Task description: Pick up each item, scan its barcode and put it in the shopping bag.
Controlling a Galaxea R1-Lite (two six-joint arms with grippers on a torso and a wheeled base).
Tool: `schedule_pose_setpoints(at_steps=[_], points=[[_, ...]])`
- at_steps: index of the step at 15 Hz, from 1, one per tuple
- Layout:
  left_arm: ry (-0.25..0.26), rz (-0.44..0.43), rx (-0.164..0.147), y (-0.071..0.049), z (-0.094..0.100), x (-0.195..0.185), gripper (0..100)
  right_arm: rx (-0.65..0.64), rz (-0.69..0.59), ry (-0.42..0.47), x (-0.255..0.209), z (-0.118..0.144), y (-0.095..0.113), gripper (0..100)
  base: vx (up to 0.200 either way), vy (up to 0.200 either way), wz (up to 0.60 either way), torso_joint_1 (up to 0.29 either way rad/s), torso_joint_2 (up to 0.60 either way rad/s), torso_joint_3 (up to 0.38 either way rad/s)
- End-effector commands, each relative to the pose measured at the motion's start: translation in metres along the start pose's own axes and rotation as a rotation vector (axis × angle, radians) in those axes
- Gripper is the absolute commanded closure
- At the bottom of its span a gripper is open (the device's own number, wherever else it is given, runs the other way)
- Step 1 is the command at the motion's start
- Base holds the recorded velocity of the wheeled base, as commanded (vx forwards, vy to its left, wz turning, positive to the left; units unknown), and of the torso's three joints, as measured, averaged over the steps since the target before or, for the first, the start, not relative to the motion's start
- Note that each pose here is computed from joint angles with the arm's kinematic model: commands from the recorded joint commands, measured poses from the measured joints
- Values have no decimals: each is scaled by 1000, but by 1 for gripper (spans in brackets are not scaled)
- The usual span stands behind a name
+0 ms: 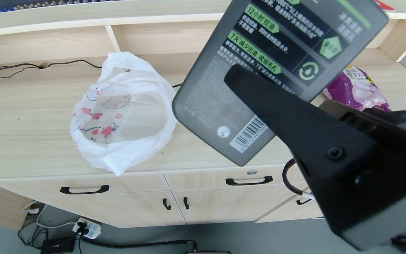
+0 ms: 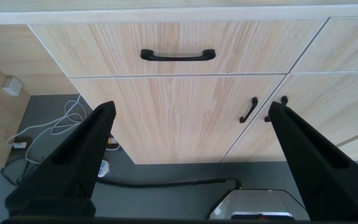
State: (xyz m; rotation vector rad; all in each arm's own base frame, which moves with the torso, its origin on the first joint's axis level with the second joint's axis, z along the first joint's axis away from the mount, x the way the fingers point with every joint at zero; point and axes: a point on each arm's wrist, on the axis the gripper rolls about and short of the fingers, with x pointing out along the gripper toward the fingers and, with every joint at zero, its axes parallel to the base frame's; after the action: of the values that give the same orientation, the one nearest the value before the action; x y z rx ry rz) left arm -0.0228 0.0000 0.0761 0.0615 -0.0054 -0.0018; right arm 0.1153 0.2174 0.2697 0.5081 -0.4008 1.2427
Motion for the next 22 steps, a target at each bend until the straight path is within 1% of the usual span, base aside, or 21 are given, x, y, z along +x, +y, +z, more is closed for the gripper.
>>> schedule_pose_setpoints(at_steps=[1, 3, 9, 10, 11, 12, 13, 14, 15, 16, 18, 19, 20, 21, 22], points=[[-1, 0, 1, 0, 0, 0, 0, 24, 32, 0, -1, 1, 9, 100, 0, 0, 0, 0, 0, 0], [-2, 1, 1, 0, 0, 0, 0, 40, 45, -2, -1, 2, 13, 100, 0, 0, 0, 0, 0, 0], [-2, 1, 3, 0, 0, 0, 0, 44, 46, -8, -3, 5, 14, 100, 0, 0, 0, 0, 0, 0], [-2, 1, 3, 0, 0, 0, 0, 34, 32, -7, -3, 4, 12, 100, 0, 0, 0, 0, 0, 0], [-2, 1, 3, 0, 0, 0, 0, -15, -19, 9, -6, 2, 0, 100, 0, 0, 0, 0, 0, 0], [-2, 1, 1, 0, 0, 0, 0, -134, -100, 40, -10, 1, -21, 100, 0, 0, 0, 0, 0, 0], [-2, 1, 1, 0, 0, 0, 0, -231, -153, 64, -12, 0, -38, 100, 0, 0, 0, 0, 0, 0], [-2, 1, 1, 0, 0, 0, 0, -309, -188, 79, -8, -1, -47, 100, 0, 0, 0, 0, 0, 0], [-2, 1, 1, 0, 0, 0, 0, -417, -239, 97, -6, -1, -60, 100, 0, 0, 0, 0, 0, 0], [-2, 1, 0, 0, 0, 0, 0, -535, -258, 113, -1, -3, -67, 100, 0, 0, 0, 0, 0, 0], [-2, 1, 0, 0, 0, 0, 0, -632, -313, 97, 18, -6, -76, 100, 0, 0, 0, 0, 0, 0], [-5, 1, 1, 0, 1, 0, 0, -791, -356, 75, 34, -1, -87, 100, 0, 0, 0, 0, 0, 0], [-5, 1, 1, 0, 1, 0, 0, -839, -356, 75, 40, -2, -97, 100, 0, 0, 0, 0, 0, 0], [-8, 1, 3, 0, 1, 0, 0, -914, -368, 86, 42, -3, -106, 100, 0, 0, 0, 0, 0, 0], [-8, 1, 3, 0, 1, 0, 0, -1014, -359, 126, 39, -6, -121, 100, 0, 0, 0, 0, 0, 0]])
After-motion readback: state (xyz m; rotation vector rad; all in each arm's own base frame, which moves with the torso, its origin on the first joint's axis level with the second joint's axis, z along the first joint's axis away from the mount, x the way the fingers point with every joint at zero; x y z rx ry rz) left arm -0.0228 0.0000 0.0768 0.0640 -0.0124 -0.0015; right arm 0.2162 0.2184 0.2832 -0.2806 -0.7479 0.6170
